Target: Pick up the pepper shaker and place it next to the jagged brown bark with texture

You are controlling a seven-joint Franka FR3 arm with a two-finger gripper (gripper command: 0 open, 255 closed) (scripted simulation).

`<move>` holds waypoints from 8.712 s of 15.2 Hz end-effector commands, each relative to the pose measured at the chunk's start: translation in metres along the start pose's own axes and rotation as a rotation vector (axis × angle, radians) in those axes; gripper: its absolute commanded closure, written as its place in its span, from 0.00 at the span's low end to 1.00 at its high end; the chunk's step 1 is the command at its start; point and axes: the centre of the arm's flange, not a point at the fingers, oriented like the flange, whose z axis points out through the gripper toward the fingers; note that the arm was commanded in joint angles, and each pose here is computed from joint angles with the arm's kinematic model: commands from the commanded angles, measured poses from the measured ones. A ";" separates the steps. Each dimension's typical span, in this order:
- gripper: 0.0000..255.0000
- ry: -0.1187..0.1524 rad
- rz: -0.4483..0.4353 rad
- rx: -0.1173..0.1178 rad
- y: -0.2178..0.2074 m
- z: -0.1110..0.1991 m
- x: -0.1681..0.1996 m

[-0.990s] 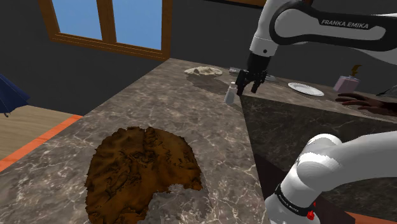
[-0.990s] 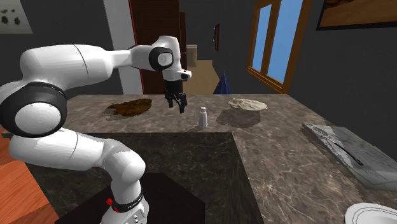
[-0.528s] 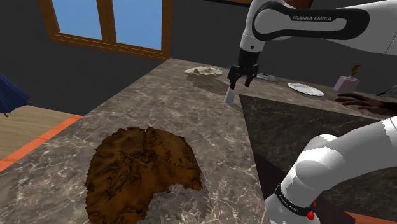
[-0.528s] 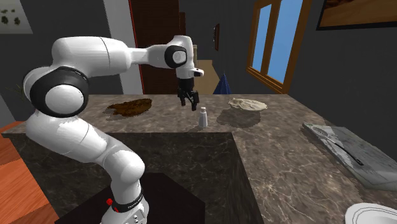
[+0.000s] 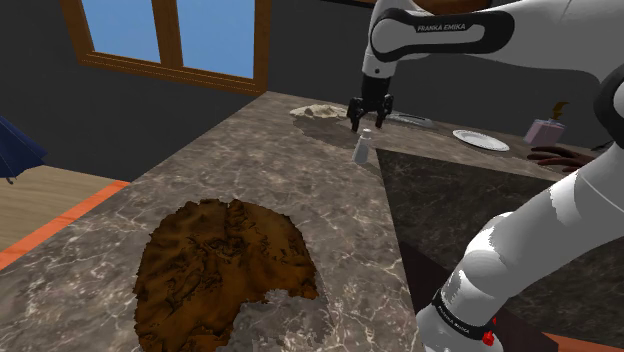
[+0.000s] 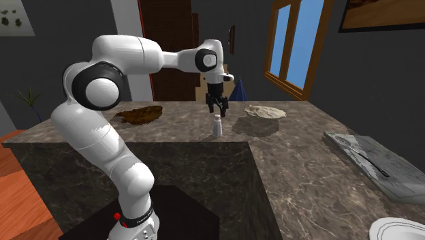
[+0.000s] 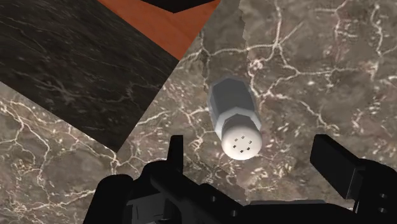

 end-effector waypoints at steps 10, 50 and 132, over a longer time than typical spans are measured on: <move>0.00 0.000 0.002 -0.001 -0.001 0.035 0.002; 1.00 0.000 0.002 -0.001 0.013 -0.107 0.004; 1.00 0.000 0.002 -0.001 -0.373 -0.051 -0.498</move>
